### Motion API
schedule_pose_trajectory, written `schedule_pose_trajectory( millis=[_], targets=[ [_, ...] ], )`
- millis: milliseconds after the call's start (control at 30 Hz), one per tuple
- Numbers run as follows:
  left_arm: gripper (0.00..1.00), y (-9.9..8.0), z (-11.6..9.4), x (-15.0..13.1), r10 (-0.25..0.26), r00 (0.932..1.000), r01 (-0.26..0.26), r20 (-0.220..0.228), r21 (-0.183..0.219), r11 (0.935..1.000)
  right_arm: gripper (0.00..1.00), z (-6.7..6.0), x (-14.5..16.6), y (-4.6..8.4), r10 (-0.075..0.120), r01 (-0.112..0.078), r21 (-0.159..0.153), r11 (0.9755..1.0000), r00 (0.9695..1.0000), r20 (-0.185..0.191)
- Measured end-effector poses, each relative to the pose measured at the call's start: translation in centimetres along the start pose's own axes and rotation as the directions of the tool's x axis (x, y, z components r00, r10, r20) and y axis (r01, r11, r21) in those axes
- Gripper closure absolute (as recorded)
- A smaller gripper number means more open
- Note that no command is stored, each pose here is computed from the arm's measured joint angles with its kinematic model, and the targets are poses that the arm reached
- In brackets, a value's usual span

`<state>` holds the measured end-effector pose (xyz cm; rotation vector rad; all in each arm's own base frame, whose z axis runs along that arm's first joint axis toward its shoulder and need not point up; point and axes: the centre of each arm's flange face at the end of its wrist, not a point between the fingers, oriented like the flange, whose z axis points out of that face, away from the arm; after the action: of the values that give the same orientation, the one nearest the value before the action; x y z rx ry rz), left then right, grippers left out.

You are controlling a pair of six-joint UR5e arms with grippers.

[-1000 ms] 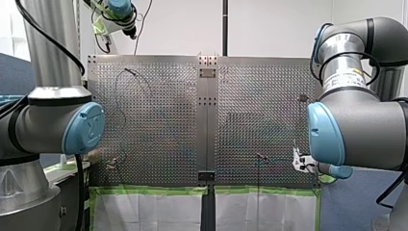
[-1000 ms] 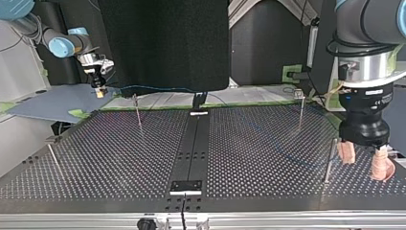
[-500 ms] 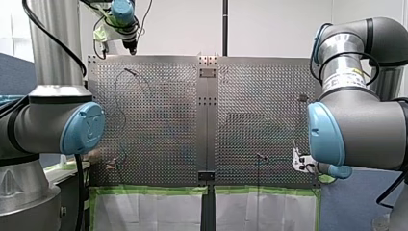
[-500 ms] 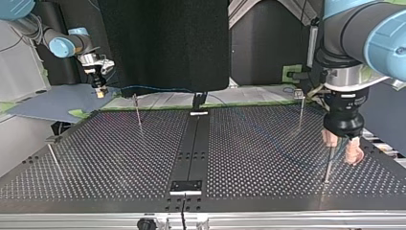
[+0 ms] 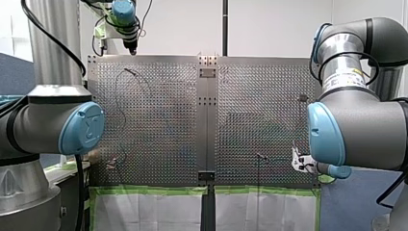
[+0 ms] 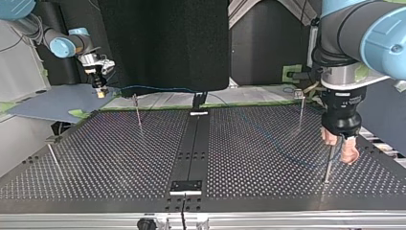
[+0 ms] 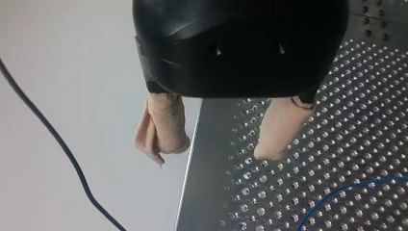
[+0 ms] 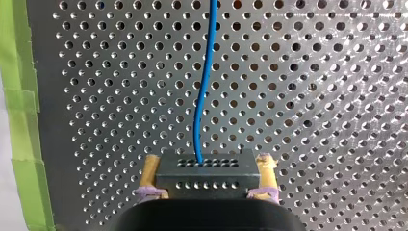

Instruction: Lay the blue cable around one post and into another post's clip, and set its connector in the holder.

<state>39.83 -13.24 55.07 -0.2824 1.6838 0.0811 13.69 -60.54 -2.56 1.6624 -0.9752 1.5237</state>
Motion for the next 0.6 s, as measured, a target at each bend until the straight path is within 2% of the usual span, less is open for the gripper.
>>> schedule_pose_trajectory(
  millis=[267, 467, 600],
  targets=[
    [0.00, -0.09, -0.14, 0.03, 0.078, 0.9970, -0.078, 0.000, -0.008, 0.9969, 1.00, 0.01, 0.00, -0.02, 0.000, 0.000, 0.000, 1.0000, 1.0000, -0.001],
    [0.00, -0.21, -0.35, 0.20, 0.137, 0.9905, -0.137, -0.002, -0.008, 0.9905, 1.00, 0.01, -0.01, -0.05, 0.000, 0.000, 0.001, 1.0000, 1.0000, 0.000],
    [0.00, -0.29, -0.65, 0.32, 0.179, 0.9839, -0.179, -0.003, -0.010, 0.9839, 1.00, 0.02, 0.00, -0.07, 0.000, 0.000, 0.001, 1.0000, 1.0000, 0.000]
  ],
)
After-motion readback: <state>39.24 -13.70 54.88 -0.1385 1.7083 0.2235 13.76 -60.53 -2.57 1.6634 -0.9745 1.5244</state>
